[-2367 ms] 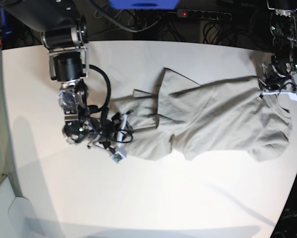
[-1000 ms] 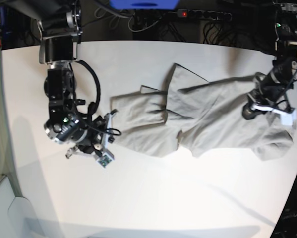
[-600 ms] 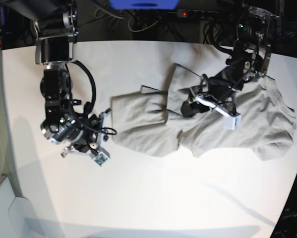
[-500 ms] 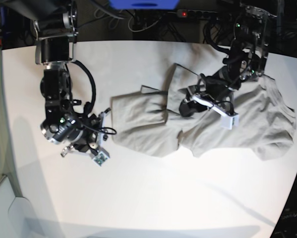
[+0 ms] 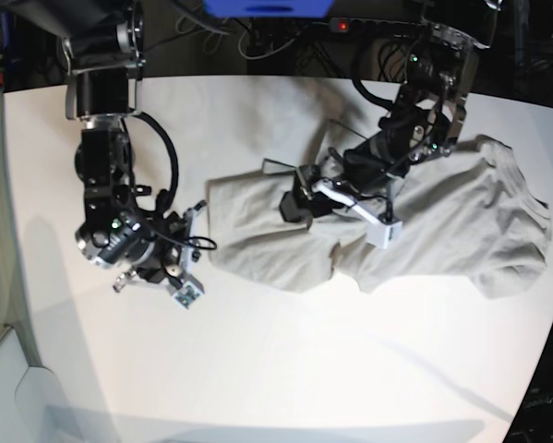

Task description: Layout the t-shirt on the table in an organized manner, then fold the t-shirt properly

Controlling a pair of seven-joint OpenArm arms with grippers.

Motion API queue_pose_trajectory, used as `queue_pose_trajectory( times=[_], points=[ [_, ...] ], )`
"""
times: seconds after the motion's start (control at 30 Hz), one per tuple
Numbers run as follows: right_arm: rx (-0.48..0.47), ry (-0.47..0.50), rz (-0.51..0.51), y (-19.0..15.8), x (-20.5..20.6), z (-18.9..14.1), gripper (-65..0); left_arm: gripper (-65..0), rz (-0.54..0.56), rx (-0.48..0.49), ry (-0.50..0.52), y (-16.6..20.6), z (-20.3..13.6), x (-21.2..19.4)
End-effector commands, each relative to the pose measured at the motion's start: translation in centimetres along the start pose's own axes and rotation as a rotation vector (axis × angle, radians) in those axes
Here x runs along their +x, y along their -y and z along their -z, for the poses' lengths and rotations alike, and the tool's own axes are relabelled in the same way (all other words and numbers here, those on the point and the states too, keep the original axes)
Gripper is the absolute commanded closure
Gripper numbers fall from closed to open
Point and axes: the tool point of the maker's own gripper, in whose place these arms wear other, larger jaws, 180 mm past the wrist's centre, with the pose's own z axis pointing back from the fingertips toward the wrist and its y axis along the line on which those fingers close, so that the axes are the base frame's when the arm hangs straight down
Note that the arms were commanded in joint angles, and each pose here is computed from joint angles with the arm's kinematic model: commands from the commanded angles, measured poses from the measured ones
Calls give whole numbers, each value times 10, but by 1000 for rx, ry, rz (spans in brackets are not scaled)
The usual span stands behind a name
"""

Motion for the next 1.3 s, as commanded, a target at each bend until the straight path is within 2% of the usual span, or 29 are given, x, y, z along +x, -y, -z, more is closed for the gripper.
queue_pose_trajectory(
  times=[0.0,0.07,0.13,0.37,0.5,0.6,0.7,0.87,0.9,0.97,1.13,1.27],
  points=[
    [-33,46,-8,14,15,-8,-186,-538,10,-27,36,9,-1,12],
    [-35,44,-9,15,14,-8,-186,-592,10,-27,40,9,-2,13],
    [-38,43,-11,17,13,-9,-185,-620,-1,-10,30,2,1,10],
    [-40,45,-12,18,13,-9,-185,-620,-73,31,-10,-14,20,-3],
    [-40,47,-12,18,13,-9,-185,-619,-189,146,-7,-27,25,-2],
    [-39,49,-13,17,13,-9,-185,-613,-212,162,17,-24,23,8],
    [-39,49,-13,17,13,-9,-185,-532,-216,166,30,-22,23,15],
    [-41,42,-14,19,11,-8,-185,-304,-244,183,29,-24,24,13],
    [-47,38,-17,22,9,-9,-185,-277,-249,179,30,-22,25,13],
    [-50,36,-18,24,9,-9,-184,-255,-267,180,46,-24,24,18],
    [-54,34,-20,26,8,-10,-184,-252,-324,188,83,-31,22,27],
    [-61,20,-25,29,2,-11,-183,-252,-357,221,73,-46,25,22]
  ],
)
